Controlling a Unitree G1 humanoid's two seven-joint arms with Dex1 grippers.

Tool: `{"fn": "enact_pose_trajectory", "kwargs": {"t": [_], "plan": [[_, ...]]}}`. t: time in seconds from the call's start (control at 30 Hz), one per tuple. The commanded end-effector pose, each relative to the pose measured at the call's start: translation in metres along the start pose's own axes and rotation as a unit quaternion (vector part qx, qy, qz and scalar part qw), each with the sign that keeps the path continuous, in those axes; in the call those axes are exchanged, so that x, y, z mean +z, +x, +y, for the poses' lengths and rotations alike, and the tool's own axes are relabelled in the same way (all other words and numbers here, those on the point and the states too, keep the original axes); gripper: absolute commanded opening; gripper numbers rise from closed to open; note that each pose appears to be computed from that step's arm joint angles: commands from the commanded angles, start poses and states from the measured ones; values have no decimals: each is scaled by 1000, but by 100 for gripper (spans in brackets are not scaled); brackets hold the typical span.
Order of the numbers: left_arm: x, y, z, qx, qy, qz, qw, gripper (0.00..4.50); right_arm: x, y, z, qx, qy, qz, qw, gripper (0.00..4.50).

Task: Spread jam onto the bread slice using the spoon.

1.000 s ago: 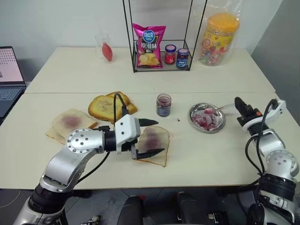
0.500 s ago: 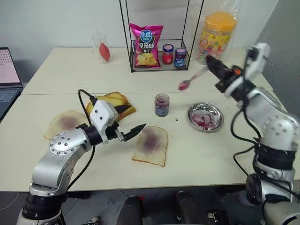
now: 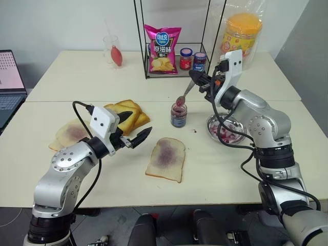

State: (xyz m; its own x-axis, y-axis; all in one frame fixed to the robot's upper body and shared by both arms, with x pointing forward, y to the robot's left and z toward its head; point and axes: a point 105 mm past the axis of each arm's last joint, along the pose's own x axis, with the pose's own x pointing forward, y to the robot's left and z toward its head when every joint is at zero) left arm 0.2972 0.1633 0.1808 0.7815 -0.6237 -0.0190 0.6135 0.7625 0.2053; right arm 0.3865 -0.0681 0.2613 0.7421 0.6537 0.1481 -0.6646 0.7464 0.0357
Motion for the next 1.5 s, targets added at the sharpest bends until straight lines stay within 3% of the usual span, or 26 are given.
{"fn": "enact_pose_trajectory", "kwargs": {"t": [0.03, 0.43, 0.83, 1.5], "plan": [[8, -6, 3, 9, 16, -16, 1000, 450, 8, 3, 5, 14, -35, -20, 999, 6], [2, -6, 1, -1, 21, -7, 1000, 450, -20, 14, 6, 8, -105, 20, 994, 6], [2, 0, -8, -17, 23, -14, 999, 450, -47, 15, 2, 3, -7, 58, 998, 6], [5, 7, -12, -28, 26, -20, 999, 450, -35, 14, -8, -26, 148, 34, 988, 6]]}}
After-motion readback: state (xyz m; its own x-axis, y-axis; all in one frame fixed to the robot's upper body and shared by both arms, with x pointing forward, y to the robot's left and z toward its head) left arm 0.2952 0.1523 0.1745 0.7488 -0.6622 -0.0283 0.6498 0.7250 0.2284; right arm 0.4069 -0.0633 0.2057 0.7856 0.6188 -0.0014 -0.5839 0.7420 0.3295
